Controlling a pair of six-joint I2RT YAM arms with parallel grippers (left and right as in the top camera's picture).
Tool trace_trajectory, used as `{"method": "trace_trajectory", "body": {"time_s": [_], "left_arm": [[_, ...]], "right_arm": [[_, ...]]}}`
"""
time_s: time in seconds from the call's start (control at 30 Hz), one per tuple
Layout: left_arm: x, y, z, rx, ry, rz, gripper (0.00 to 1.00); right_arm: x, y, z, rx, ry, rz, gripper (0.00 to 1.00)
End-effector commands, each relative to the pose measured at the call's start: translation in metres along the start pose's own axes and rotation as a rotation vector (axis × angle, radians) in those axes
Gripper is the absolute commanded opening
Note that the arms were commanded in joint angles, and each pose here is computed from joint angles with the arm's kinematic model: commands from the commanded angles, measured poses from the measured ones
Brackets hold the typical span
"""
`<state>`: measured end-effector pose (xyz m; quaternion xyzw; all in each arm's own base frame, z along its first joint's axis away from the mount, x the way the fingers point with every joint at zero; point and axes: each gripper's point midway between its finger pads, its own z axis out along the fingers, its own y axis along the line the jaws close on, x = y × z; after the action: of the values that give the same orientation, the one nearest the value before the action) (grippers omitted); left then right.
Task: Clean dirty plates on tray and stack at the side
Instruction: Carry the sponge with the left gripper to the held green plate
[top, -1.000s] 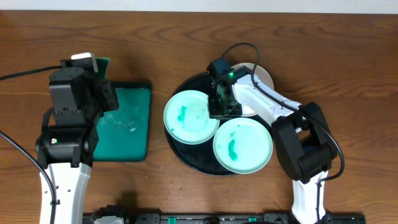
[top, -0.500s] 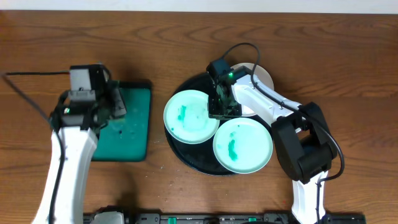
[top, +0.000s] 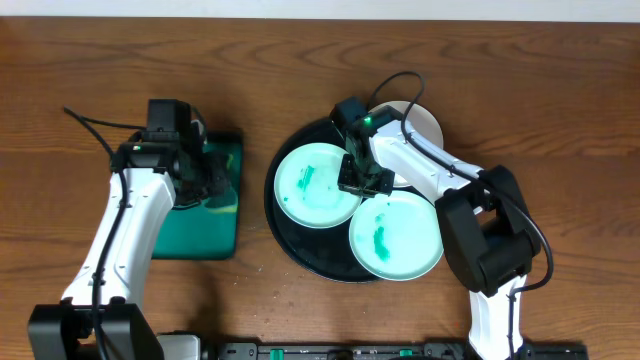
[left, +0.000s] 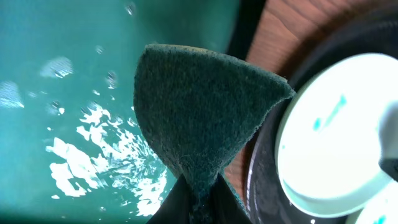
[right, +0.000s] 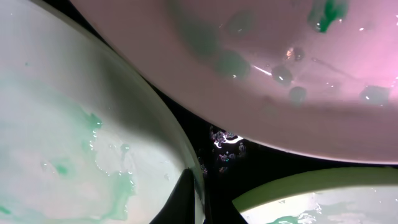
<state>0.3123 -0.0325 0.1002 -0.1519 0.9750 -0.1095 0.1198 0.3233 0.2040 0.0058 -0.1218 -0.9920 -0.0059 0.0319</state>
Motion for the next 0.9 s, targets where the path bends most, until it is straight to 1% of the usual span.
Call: {"method": "trace_trajectory", "body": {"time_s": [0.0, 0.2, 0.33, 0.43, 0.6, 0.7, 0.77, 0.83, 0.87], "left_arm": [[0.004, -0.013, -0.002, 0.029, 0.01, 0.011, 0.07], [0.006, -0.027, 0.0, 0.051, 0.009, 0.023, 0.07], [0.01, -0.058, 0.003, 0.135, 0.008, 0.061, 0.07], [0.015, -0.082, 0.012, 0.164, 0.012, 0.091, 0.07], [0.031, -0.118, 0.05, 0.186, 0.069, 0.113, 0.07], [0.04, -0.127, 0.075, 0.177, 0.106, 0.096, 0.07], [0.044, -0.129, 0.094, 0.165, 0.129, 0.072, 0.07], [0.046, -0.126, 0.116, 0.144, 0.154, 0.015, 0.07], [0.048, -0.122, 0.129, 0.125, 0.174, -0.045, 0.07]], "right_arm": [[-0.015, -0.046, 0.013, 0.214, -0.086, 0.075, 0.01], [-0.016, -0.038, 0.014, 0.191, -0.093, 0.023, 0.01], [-0.015, -0.032, 0.015, 0.184, -0.101, 0.009, 0.01], [-0.014, -0.029, 0.015, 0.177, -0.103, 0.005, 0.01], [-0.012, -0.027, 0.015, 0.165, -0.091, -0.005, 0.01], [-0.012, -0.026, 0.015, 0.163, -0.09, -0.007, 0.01], [-0.012, -0.026, 0.015, 0.162, -0.091, -0.007, 0.01], [-0.012, -0.026, 0.016, 0.159, -0.089, -0.01, 0.01], [-0.011, -0.025, 0.016, 0.157, -0.085, -0.01, 0.01]]}}
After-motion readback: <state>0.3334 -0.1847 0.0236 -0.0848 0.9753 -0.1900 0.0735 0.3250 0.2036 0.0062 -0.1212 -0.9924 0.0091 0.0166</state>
